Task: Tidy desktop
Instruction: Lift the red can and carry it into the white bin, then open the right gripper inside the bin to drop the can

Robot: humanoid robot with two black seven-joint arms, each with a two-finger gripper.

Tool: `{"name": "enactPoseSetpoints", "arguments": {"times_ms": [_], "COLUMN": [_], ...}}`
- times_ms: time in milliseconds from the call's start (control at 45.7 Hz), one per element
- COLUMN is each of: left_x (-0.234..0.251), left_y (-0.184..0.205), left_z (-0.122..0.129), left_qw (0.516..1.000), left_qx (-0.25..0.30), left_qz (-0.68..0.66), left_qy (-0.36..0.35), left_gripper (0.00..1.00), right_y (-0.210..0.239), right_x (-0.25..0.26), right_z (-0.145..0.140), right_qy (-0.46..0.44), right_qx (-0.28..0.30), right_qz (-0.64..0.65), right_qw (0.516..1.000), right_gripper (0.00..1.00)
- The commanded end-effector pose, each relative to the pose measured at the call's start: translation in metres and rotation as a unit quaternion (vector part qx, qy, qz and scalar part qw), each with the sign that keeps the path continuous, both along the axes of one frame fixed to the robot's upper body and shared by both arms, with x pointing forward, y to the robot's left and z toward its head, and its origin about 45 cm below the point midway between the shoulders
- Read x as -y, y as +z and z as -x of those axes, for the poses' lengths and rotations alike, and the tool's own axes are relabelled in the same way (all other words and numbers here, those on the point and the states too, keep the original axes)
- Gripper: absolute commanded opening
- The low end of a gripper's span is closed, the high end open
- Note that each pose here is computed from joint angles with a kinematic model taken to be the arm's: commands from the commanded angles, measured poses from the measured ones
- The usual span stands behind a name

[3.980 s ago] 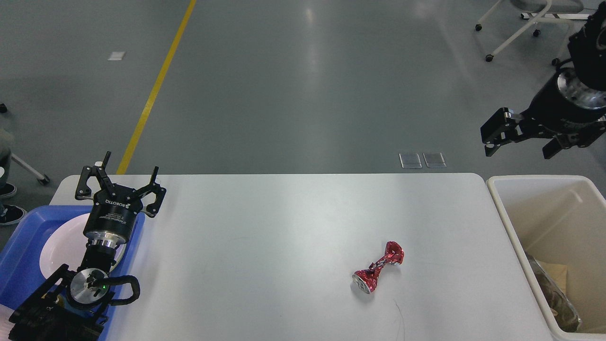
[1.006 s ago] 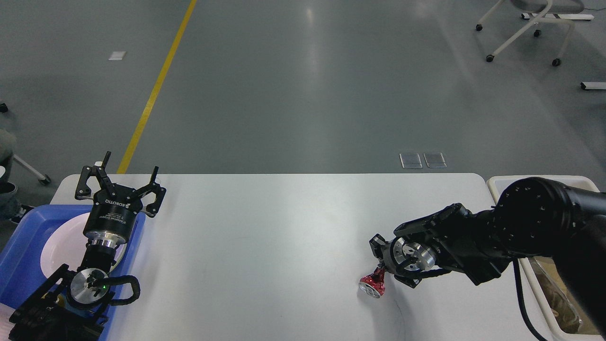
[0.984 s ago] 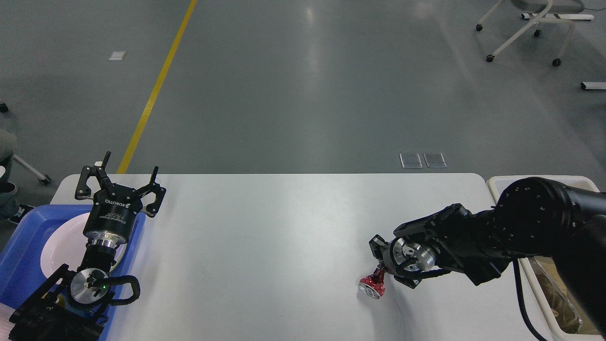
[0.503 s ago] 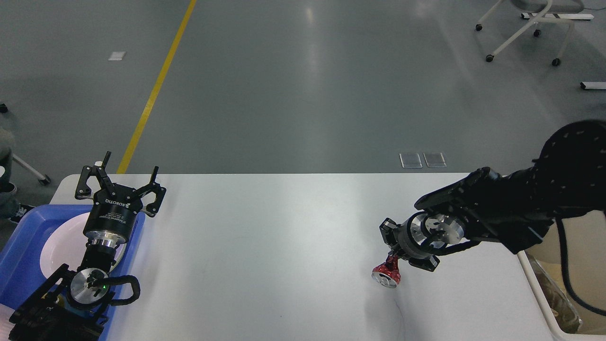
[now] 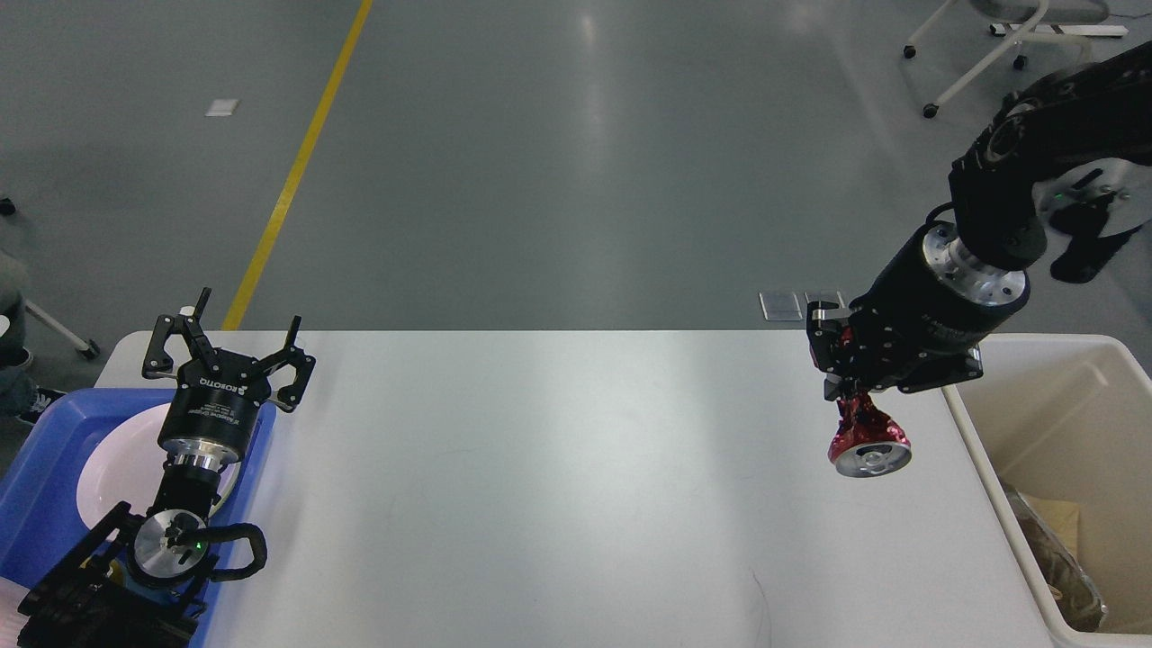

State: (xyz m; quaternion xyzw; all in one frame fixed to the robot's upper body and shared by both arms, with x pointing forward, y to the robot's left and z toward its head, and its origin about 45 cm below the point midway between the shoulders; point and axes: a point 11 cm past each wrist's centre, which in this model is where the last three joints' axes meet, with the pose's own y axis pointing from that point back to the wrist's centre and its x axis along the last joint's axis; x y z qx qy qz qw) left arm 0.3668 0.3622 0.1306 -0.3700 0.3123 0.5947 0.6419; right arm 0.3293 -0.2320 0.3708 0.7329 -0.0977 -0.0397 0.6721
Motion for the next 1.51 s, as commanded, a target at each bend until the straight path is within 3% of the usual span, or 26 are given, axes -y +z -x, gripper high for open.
{"name": "enactPoseSetpoints", "arguments": {"times_ms": [0, 306, 547, 787, 1050, 1487], "left_x": [0.0, 0.0, 0.0, 0.0, 0.0, 0.0], "left_y": [0.0, 0.0, 0.0, 0.0, 0.0, 0.0], "left_z": [0.0, 0.0, 0.0, 0.0, 0.0, 0.0], "left_qw": [1.0, 1.0, 1.0, 1.0, 1.0, 1.0], "left_qx": [0.0, 0.0, 0.001, 0.0, 0.001, 0.0], "left_qz": [0.0, 0.0, 0.0, 0.0, 0.0, 0.0], "left_qy": [0.0, 0.0, 0.001, 0.0, 0.001, 0.0], "left_gripper": [0.96, 0.96, 0.96, 0.96, 0.96, 0.96], "right_y": [0.019, 0.019, -0.001, -0.074, -0.166, -0.288], "right_x": [-0.005, 0.005, 0.086, 0.218, 0.307, 0.345], "right_z": [0.011, 0.009, 0.002, 0.007, 0.023, 0.043], "right_qy": [0.023, 0.007, -0.114, -0.293, -0.367, -0.379], "right_qx": [-0.002, 0.008, 0.044, 0.103, 0.151, 0.25], "right_qz": [0.004, 0.006, 0.049, 0.097, 0.181, 0.255], "right_qw": [1.0, 1.0, 0.991, 0.946, 0.9, 0.854], "right_gripper": [0.0, 0.0, 0.0, 0.0, 0.0, 0.0]}}
